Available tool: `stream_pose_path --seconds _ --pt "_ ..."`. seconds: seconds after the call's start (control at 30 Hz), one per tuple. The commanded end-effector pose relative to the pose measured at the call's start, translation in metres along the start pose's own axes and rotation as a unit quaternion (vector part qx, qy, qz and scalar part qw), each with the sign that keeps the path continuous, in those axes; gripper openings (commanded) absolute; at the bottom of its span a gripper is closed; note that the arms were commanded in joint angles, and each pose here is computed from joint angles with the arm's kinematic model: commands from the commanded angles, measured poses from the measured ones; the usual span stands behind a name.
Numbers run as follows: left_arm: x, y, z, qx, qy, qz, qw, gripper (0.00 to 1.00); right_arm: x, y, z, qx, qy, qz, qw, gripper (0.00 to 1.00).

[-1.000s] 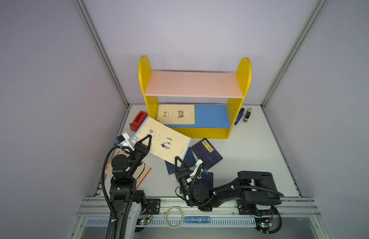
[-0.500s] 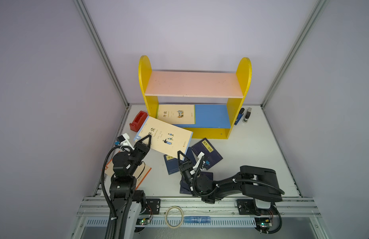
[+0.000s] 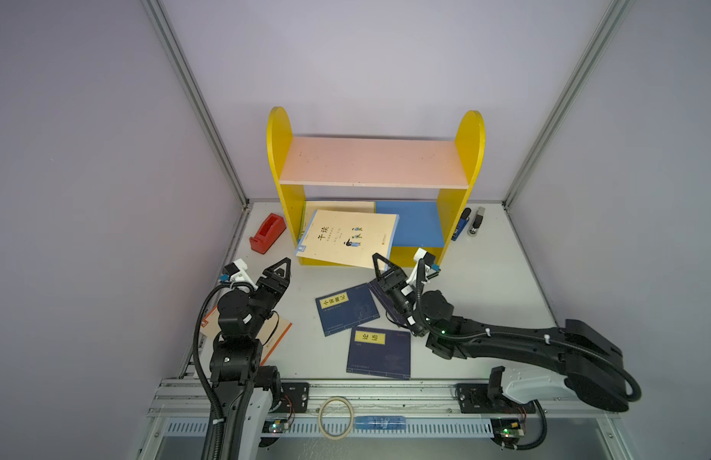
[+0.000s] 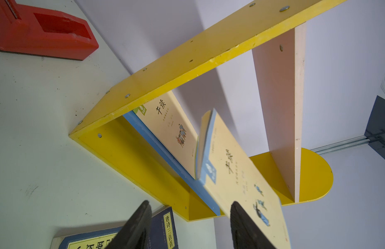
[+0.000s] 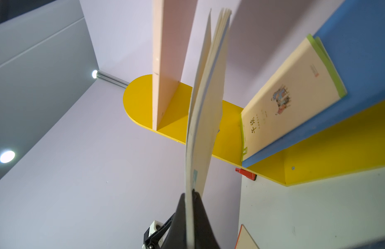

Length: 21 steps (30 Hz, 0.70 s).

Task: Stacking books/files
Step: Place the book on the bookshelf.

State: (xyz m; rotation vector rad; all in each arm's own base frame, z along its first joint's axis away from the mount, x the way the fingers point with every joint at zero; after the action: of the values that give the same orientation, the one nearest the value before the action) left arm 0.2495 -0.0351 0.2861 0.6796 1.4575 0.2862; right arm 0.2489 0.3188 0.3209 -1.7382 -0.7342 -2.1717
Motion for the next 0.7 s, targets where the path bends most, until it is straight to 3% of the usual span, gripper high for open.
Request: stream_pose_path --seconds 0.0,0.4,0.67 --pt "-0.001 0.002 0.0 -0.002 0.001 0.009 1.0 0.62 -0.025 -0.01 -0.008 0.059 -0.059 -0.126 0.989 0.0" --pt "-0.003 0.002 0.0 -0.001 -0.003 0.011 1.0 0.62 -0.037 0.005 0.003 0.098 -0.037 -0.108 0.989 0.0" --pt "-0.005 0.003 -0.002 -0.004 -0.006 0.013 1.0 0.62 -0.048 0.011 0.033 0.102 -0.02 -0.07 0.992 0.0"
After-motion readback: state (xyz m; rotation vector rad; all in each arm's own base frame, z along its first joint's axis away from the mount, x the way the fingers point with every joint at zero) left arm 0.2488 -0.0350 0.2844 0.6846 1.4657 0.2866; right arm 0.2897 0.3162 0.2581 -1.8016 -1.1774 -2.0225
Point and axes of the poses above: each gripper's point midway between its finger pads, its own z axis out along the fingers, its own x axis along the line the jaws close on, y = z × x, the point moved 1 cm from there along -z, back along the fingers, and after that the axes turned 8 degrees about z, right-handed, at the moved point
